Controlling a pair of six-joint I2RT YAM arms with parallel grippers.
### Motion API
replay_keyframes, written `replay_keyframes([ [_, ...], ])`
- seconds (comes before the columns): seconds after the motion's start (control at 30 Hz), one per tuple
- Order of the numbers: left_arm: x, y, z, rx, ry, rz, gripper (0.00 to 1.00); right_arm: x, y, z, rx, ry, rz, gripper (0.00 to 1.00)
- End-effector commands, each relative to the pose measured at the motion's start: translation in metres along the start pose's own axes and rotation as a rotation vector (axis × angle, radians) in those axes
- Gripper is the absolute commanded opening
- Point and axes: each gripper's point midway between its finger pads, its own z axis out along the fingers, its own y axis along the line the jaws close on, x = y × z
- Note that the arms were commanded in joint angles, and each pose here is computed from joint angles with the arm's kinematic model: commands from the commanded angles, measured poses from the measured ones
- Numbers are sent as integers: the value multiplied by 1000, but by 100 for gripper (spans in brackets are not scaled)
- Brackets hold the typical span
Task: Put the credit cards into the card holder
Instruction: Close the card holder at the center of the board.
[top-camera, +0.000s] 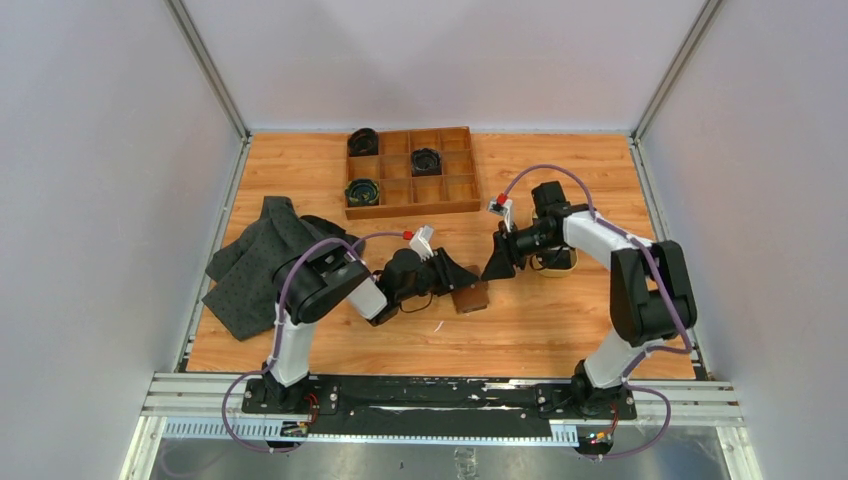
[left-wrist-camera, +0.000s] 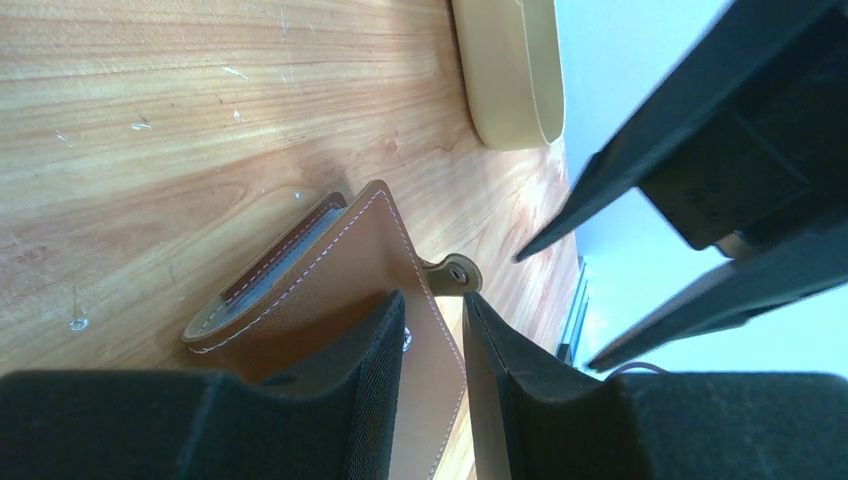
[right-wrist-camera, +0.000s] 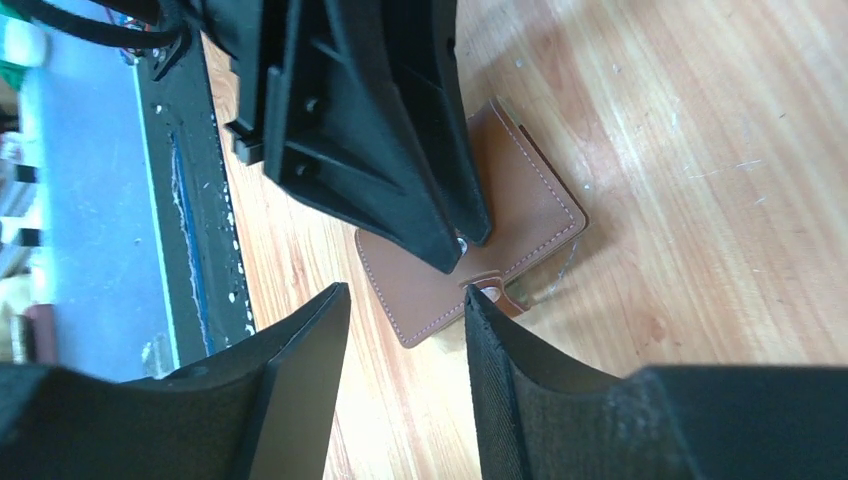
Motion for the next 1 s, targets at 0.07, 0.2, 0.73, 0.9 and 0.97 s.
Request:
replay_keyframes([
  [0.07, 3, 22, -10, -87, 17, 12, 36, -22, 19, -33, 135, 7, -262, 51],
  [0.2, -9, -4, -13, -22, -13, 40, 37, -35, 36, -56, 237, -18, -420, 50],
  [0.73, -38, -5, -82, -219, -86, 346, 40, -14, 5, -20, 435, 137, -267, 48],
  [0.9, -21, 16, -68, -263, -18, 340, 40, -7, -21, -12, 561, 212, -167, 47],
  [0.97, -18, 22, -59, -282, -4, 343, 42, -4, -27, -10, 583, 223, -126, 47],
])
